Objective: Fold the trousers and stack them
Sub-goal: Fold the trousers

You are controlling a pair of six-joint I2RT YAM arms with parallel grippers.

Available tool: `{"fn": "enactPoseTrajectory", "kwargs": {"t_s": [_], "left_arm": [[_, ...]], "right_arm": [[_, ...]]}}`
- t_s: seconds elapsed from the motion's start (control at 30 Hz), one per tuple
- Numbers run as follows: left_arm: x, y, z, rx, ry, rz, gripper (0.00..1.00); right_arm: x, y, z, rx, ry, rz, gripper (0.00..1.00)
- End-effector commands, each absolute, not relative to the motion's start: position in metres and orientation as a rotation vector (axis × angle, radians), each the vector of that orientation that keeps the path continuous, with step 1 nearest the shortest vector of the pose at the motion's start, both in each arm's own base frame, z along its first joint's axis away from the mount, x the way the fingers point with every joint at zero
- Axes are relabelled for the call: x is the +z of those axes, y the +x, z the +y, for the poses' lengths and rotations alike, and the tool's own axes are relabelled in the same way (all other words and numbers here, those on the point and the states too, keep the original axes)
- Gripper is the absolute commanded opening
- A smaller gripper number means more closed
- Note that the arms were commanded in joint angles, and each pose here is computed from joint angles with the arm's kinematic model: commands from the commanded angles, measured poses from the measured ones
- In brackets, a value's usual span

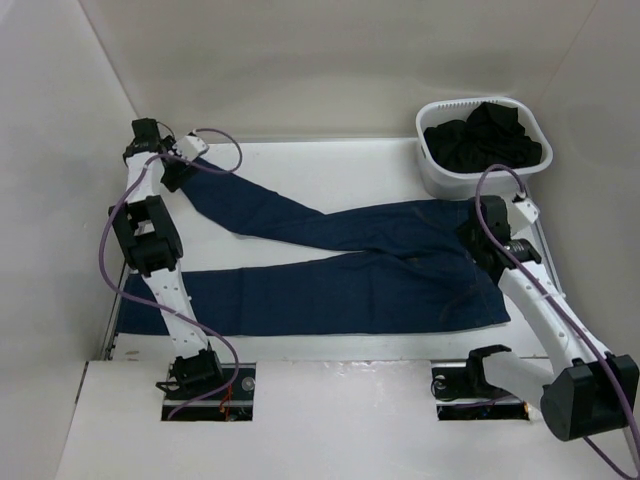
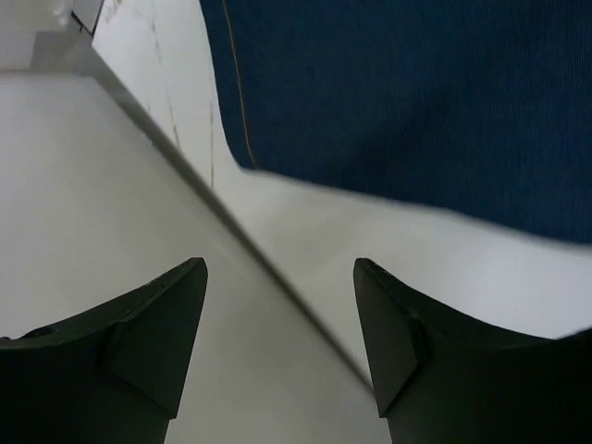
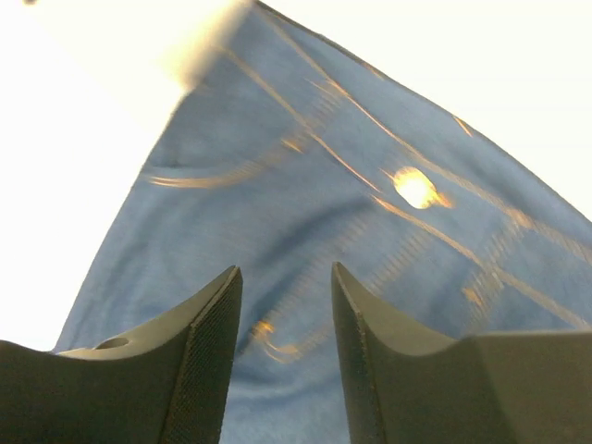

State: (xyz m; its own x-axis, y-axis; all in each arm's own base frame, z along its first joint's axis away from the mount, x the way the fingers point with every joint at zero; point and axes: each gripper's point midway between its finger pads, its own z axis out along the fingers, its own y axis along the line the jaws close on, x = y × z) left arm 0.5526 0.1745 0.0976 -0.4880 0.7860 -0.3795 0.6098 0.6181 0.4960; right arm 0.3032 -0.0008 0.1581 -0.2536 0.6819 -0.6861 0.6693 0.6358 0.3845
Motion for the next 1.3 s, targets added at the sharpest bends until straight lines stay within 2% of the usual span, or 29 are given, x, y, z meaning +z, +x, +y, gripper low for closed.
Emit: {"fn": "enactPoseTrajectory", "kwargs": {"t_s": [0.0,0.37,0.63,0.8,0.87,1.0,1.03,1.1,1.13,1.27], "left_arm": [[0.129,0.569,0.158,0.202,0.697,2.291,0.64],[0.106,0.622,0.173,0.066,0.066,2.221,0.65],[0.08,0.608,0.184,0.105,-0.028,2.286,0.64],[0.07,0.605,0.192,0.095,-0.049,2.3,0.64],[0.061,0.601,0.191,0.103,-0.006,2.331,0.64],[0.038,0.587,0.184,0.099,0.094,2.419,0.48],[0.035,0.583,0.183,0.1,0.128,2.438,0.41],[0.033,0.576,0.177,0.114,0.201,2.469,0.17],[0.035,0.574,0.174,0.123,0.237,2.477,0.09],[0.064,0.562,0.18,0.223,0.296,2.465,0.0]], "right_arm": [[0.208,0.34,0.003,-0.006,0.803,1.881,0.49],[0.219,0.38,0.038,0.023,0.66,1.951,0.5],[0.236,0.397,0.087,0.0,0.474,2.002,0.52],[0.232,0.398,0.089,-0.022,0.483,2.005,0.53],[0.225,0.401,0.085,-0.045,0.501,2.023,0.56],[0.211,0.414,0.055,-0.117,0.606,2.053,0.6],[0.206,0.419,0.048,-0.135,0.621,2.068,0.6],[0.197,0.429,0.038,-0.168,0.63,2.097,0.63],[0.194,0.434,0.035,-0.181,0.634,2.109,0.64],[0.168,0.454,0.034,-0.206,0.602,2.187,0.7]]}}
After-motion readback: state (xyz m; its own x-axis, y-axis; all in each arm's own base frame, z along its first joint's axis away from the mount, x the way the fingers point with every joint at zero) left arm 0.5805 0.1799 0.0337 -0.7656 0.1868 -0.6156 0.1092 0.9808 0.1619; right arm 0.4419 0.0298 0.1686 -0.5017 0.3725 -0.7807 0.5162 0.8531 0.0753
